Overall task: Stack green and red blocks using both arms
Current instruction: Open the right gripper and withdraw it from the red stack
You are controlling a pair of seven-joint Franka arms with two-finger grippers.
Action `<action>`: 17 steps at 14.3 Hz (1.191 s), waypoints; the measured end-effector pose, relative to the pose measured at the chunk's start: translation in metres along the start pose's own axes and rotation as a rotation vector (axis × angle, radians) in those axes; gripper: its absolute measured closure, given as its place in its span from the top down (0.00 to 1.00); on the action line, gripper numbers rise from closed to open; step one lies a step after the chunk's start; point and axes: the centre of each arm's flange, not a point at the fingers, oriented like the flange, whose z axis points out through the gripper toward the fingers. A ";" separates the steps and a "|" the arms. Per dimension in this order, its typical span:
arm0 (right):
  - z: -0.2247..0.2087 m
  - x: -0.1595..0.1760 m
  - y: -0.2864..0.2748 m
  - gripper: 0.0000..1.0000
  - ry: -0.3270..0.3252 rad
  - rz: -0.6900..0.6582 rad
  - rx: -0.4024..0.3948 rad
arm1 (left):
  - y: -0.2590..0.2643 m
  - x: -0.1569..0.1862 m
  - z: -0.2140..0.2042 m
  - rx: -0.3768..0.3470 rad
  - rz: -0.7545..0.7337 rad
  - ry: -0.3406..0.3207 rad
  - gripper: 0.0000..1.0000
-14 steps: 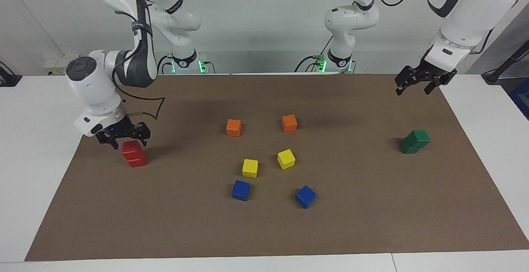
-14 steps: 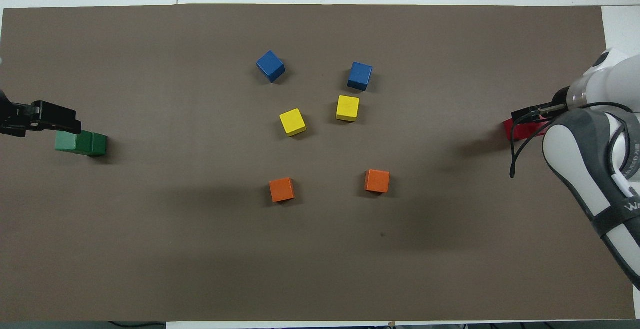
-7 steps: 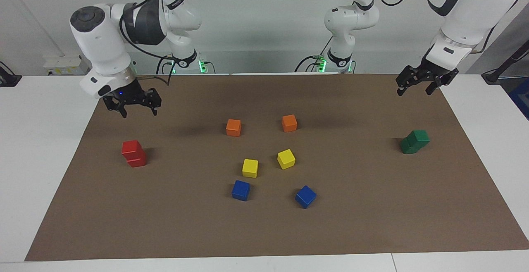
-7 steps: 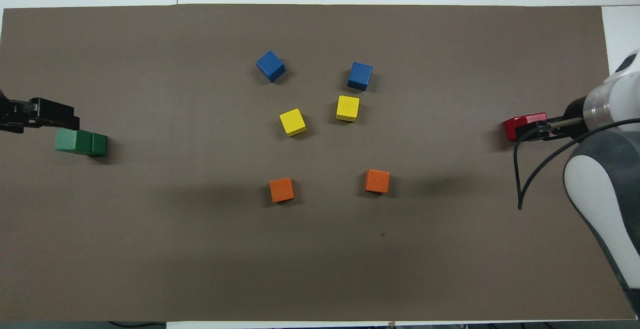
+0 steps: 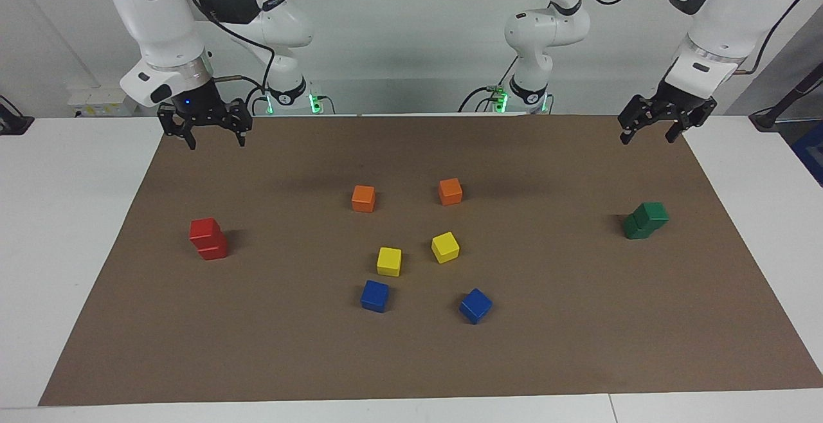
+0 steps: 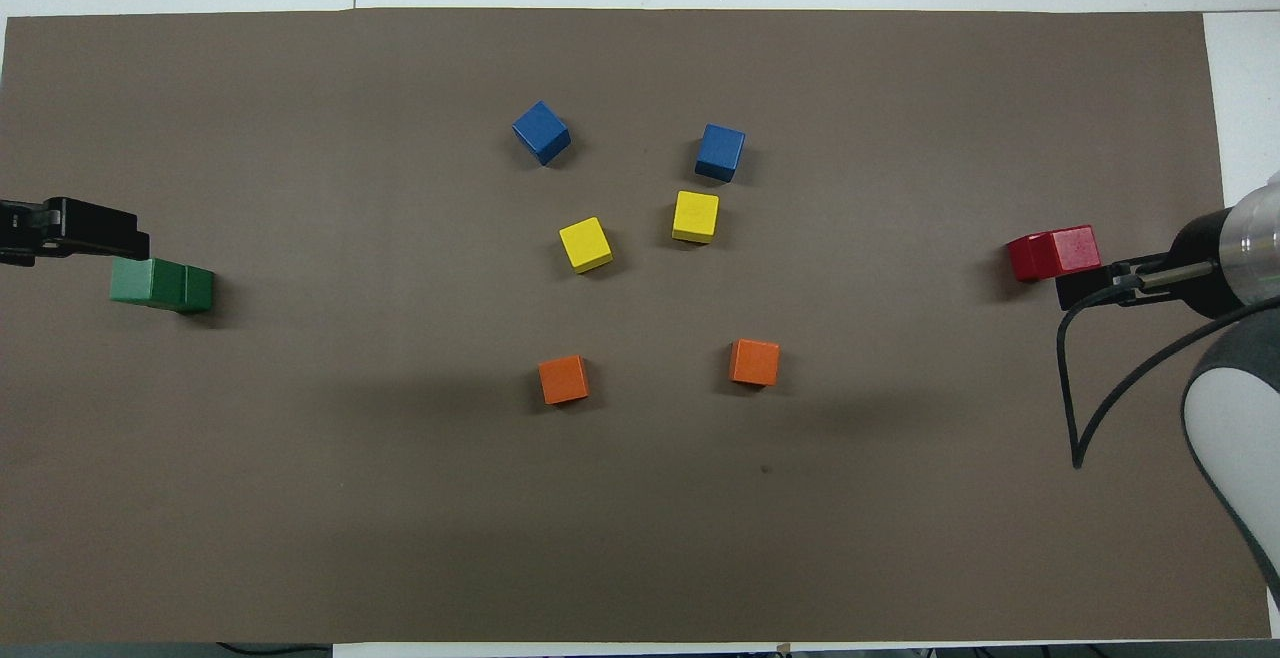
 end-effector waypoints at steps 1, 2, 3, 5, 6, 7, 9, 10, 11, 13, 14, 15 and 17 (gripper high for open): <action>0.000 0.005 0.003 1.00 0.001 0.003 0.002 | 0.000 0.000 0.001 0.000 0.000 0.001 1.00; 0.001 0.008 0.006 1.00 0.002 0.009 0.003 | 0.000 0.001 0.001 0.000 0.000 0.003 1.00; 0.000 0.010 0.010 1.00 0.004 0.015 0.004 | 0.000 0.001 0.001 0.000 0.000 0.005 1.00; -0.005 0.014 0.018 1.00 0.014 0.028 0.004 | 0.000 0.001 0.001 0.000 0.000 0.007 1.00; -0.009 0.016 0.020 1.00 0.020 0.032 0.004 | 0.000 0.001 0.001 0.000 0.000 0.008 1.00; -0.014 0.018 0.022 1.00 0.025 0.035 0.004 | 0.000 0.001 0.001 0.000 0.000 0.008 1.00; -0.019 0.021 0.023 1.00 0.034 0.036 0.004 | 0.000 0.001 0.001 0.000 0.000 0.008 1.00; -0.020 0.022 0.023 1.00 0.035 0.036 0.005 | 0.000 0.001 0.001 0.000 0.000 0.008 1.00; -0.019 0.022 0.024 1.00 0.034 0.037 0.005 | 0.000 0.001 0.001 0.000 -0.001 0.008 1.00; -0.018 0.022 0.027 1.00 0.026 0.043 0.006 | 0.000 0.001 0.001 0.000 -0.001 0.008 1.00; -0.017 0.022 0.029 1.00 0.023 0.045 0.007 | -0.001 0.001 0.001 0.000 -0.001 0.007 1.00; -0.016 0.022 0.030 1.00 0.022 0.046 0.009 | -0.001 0.001 0.001 0.000 -0.001 0.007 1.00; -0.015 0.022 0.032 1.00 0.020 0.049 0.012 | -0.001 0.001 0.001 0.000 -0.002 0.007 1.00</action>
